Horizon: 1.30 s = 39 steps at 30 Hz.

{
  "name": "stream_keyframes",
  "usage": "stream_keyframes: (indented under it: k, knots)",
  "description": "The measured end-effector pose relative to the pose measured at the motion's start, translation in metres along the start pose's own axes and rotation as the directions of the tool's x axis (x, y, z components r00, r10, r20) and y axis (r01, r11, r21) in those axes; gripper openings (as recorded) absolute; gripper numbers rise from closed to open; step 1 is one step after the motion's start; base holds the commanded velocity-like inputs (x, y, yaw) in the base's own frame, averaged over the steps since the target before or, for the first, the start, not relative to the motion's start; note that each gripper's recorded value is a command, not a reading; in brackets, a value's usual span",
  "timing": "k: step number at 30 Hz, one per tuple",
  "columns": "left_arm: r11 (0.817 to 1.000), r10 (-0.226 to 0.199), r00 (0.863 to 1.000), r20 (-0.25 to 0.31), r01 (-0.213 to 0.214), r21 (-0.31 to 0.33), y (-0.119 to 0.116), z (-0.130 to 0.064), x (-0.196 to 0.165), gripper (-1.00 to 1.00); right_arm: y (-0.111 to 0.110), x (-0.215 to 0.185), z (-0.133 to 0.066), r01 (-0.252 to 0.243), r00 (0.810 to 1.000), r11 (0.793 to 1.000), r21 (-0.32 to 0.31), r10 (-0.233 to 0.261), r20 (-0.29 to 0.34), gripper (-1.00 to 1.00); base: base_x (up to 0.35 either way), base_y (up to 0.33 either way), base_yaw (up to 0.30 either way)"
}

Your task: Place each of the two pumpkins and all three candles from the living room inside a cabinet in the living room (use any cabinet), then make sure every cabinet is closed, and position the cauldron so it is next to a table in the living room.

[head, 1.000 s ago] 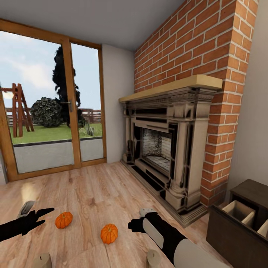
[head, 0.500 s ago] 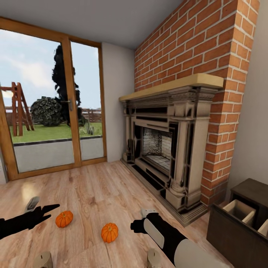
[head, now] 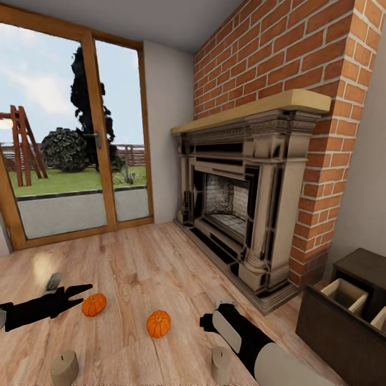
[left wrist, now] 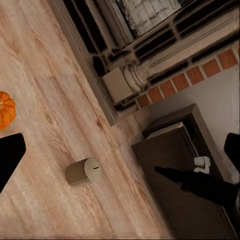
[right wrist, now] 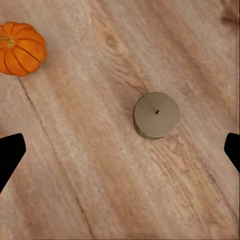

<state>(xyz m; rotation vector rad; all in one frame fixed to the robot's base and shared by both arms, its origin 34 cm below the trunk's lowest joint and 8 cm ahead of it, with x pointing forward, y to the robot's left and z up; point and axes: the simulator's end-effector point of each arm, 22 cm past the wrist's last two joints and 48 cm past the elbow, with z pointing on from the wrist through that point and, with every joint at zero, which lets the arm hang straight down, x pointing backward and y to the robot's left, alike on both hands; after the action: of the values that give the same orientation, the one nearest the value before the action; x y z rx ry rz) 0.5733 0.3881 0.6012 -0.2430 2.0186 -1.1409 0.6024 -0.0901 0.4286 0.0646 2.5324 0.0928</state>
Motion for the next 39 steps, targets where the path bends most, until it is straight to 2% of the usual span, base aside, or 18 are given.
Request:
stream_keyframes:
  k: [1, 2, 3, 6, 16, 24, 31, 39]
  knots:
    - [1.0, -0.008, 1.0, -0.006, 0.008, 0.012, -0.001, 0.001, 0.002, 1.0, -0.001, 0.001, 0.002, -0.001, 1.0, 1.0, 0.004, 0.001, -0.004, 1.0, 0.0, 0.0, 0.0]
    - [0.997, -0.021, 1.0, -0.017, 0.023, 0.068, -0.012, 0.001, 0.004, 1.0, -0.004, 0.002, 0.003, -0.005, 1.0, 1.0, 0.012, 0.005, -0.005, 1.0, 0.0, 0.0, 0.0]
    - [0.995, -0.027, 0.999, -0.021, 0.029, 0.093, -0.017, 0.001, 0.005, 1.0, -0.006, 0.003, 0.005, -0.008, 1.0, 1.0, 0.016, 0.008, -0.005, 1.0, 0.0, 0.0, 0.0]
    - [0.99, -0.04, 0.999, -0.032, 0.044, 0.135, -0.022, 0.002, 0.008, 1.0, -0.01, 0.004, 0.011, -0.016, 1.0, 1.0, 0.025, 0.016, -0.005, 1.0, 0.0, 0.0, 0.0]
    - [0.977, -0.084, 0.994, -0.066, 0.096, 0.19, -0.021, 0.008, 0.017, 1.0, -0.012, 0.02, 0.027, -0.02, 0.999, 0.999, 0.029, 0.021, -0.042, 1.0, 0.0, 0.0, 0.0]
    - [0.974, -0.116, 0.989, -0.088, 0.13, 0.184, -0.01, 0.014, 0.025, 1.0, -0.009, 0.031, 0.038, 0.012, 0.998, 0.999, 0.033, -0.01, -0.062, 1.0, 0.0, 0.0, 0.0]
    - [0.975, -0.135, 0.985, -0.104, 0.151, 0.165, 0.003, 0.02, 0.032, 1.0, -0.011, 0.042, 0.048, 0.013, 0.996, 0.999, 0.036, -0.01, -0.089, 1.0, 0.0, 0.0, 0.015]
    - [0.974, -0.154, 0.981, -0.119, 0.171, 0.147, 0.016, 0.026, 0.039, 1.0, -0.014, 0.054, 0.059, 0.011, 0.993, 0.999, 0.036, -0.007, -0.117, 1.0, 0.0, 0.0, 0.171]
